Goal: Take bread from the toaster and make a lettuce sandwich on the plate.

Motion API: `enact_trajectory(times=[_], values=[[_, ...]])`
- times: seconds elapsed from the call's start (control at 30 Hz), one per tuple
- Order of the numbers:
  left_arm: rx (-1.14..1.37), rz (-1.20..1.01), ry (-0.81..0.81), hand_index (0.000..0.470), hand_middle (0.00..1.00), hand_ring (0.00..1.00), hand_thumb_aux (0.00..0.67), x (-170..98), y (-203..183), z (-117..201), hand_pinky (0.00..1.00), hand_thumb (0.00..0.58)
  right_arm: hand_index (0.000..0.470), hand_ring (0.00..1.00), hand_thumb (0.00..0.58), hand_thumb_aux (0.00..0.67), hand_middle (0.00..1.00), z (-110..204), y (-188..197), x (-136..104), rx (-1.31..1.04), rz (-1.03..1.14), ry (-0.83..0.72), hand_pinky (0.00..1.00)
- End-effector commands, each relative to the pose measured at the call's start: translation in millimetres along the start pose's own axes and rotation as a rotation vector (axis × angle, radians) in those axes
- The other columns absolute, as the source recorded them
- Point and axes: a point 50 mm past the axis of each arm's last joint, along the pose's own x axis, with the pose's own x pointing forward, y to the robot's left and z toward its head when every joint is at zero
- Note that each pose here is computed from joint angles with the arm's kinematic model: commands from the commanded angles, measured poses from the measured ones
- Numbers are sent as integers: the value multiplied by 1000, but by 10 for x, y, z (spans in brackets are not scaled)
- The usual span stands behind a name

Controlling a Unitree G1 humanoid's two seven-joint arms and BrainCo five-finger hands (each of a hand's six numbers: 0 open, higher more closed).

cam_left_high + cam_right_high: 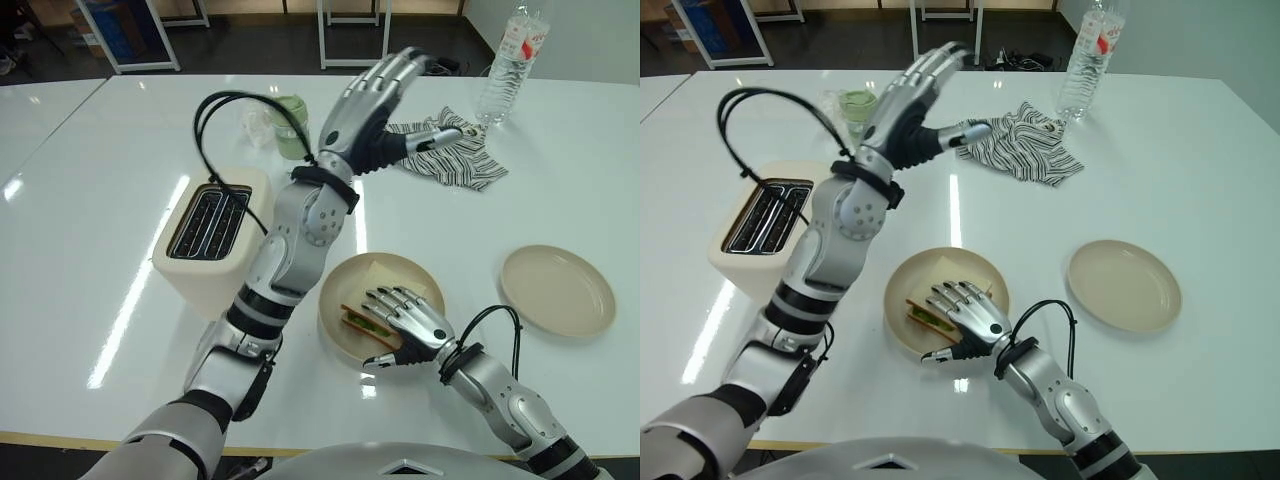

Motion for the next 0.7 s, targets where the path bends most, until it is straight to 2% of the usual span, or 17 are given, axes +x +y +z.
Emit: enact_trajectory(times=[0.03, 0.27, 0.53, 0.57, 0.6, 0.63, 0.67, 0.7], values=[[-134, 52, 100, 0, 0, 0, 0, -254, -123, -236, 0, 0, 0, 0, 0, 0, 0, -127, 223, -238, 41, 106, 68, 0], [-204, 48, 175, 0, 0, 0, 0, -563, -346, -454, 0, 0, 0, 0, 0, 0, 0, -218, -91, -294, 37, -110, 70, 0], [-353, 114, 86, 0, 16, 16, 0, -872, -238, -394, 16, 0, 0, 0, 0, 0, 0, -373, -405, -452, 101, -310, 104, 0], [-373, 116, 78, 0, 235, 235, 0, -916, -211, -386, 235, 0, 0, 0, 0, 0, 0, -387, -433, -475, 113, -329, 106, 0], [-384, 122, 68, 50, 439, 439, 71, -952, -178, -375, 439, 116, 0, 0, 0, 0, 0, -394, -459, -498, 133, -347, 109, 0], [-392, 118, 50, 159, 655, 655, 226, -990, -141, -353, 655, 325, 81, 4, 183, 116, 4, -393, -489, -523, 161, -368, 106, 4], [-397, 117, 21, 251, 875, 875, 357, -1030, -99, -317, 875, 454, 256, 557, 460, 365, 557, -390, -535, -549, 200, -407, 103, 557], [-397, 106, -5, 348, 1000, 1000, 497, -1078, -56, -279, 1000, 541, 470, 1000, 580, 670, 1000, -393, -581, -579, 236, -436, 102, 1000]])
